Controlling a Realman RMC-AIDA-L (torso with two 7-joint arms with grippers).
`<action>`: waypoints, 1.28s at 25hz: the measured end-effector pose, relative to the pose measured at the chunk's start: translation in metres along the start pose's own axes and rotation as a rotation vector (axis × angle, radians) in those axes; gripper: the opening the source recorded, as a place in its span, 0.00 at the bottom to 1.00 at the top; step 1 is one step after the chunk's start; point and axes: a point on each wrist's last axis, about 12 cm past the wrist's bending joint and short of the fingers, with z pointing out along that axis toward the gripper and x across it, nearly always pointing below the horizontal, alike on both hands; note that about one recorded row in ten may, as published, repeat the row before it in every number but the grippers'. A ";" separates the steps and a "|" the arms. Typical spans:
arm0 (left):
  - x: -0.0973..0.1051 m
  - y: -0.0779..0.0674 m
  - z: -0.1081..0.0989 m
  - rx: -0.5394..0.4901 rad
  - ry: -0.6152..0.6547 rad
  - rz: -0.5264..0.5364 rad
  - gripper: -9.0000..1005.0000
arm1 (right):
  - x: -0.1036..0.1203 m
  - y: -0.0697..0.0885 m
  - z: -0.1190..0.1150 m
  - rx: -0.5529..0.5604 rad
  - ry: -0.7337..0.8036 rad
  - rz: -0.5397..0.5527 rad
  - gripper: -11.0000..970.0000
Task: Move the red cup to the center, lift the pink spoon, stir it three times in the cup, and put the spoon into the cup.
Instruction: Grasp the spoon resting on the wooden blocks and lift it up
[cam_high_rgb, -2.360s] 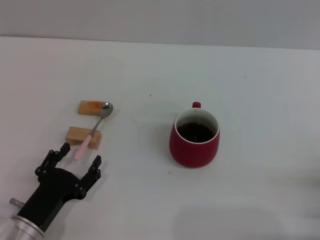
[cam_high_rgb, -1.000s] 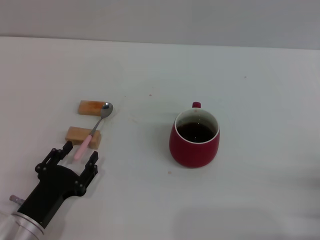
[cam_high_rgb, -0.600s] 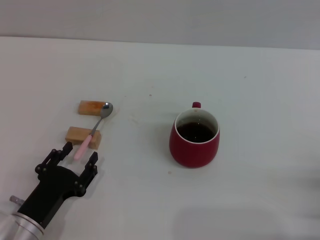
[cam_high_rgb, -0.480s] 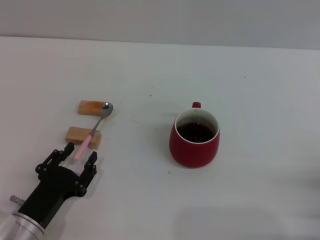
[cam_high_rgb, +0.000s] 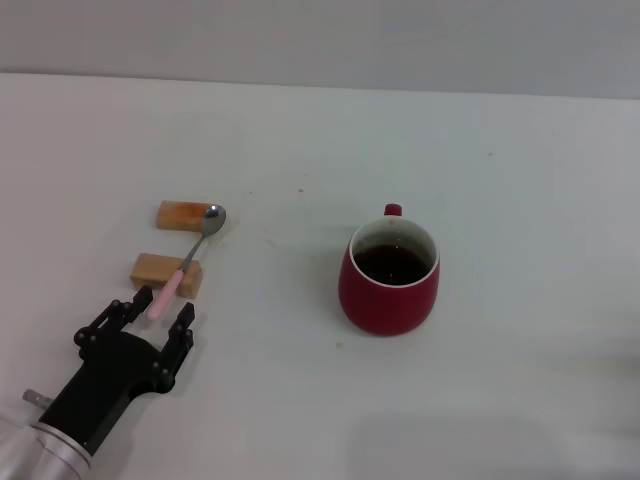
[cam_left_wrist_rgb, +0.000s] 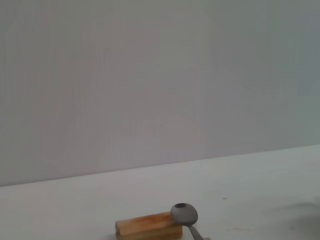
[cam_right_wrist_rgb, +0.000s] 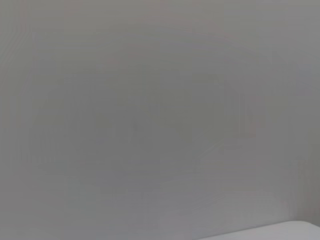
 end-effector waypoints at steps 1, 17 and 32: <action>0.000 0.000 0.000 0.000 -0.001 -0.001 0.52 | 0.000 0.000 0.000 0.000 0.000 0.000 0.01; -0.001 -0.001 0.001 0.003 -0.004 0.000 0.52 | 0.001 0.000 0.000 0.000 0.007 0.000 0.01; -0.001 0.004 0.001 -0.052 -0.005 0.013 0.22 | 0.000 -0.001 -0.002 0.005 0.001 0.002 0.01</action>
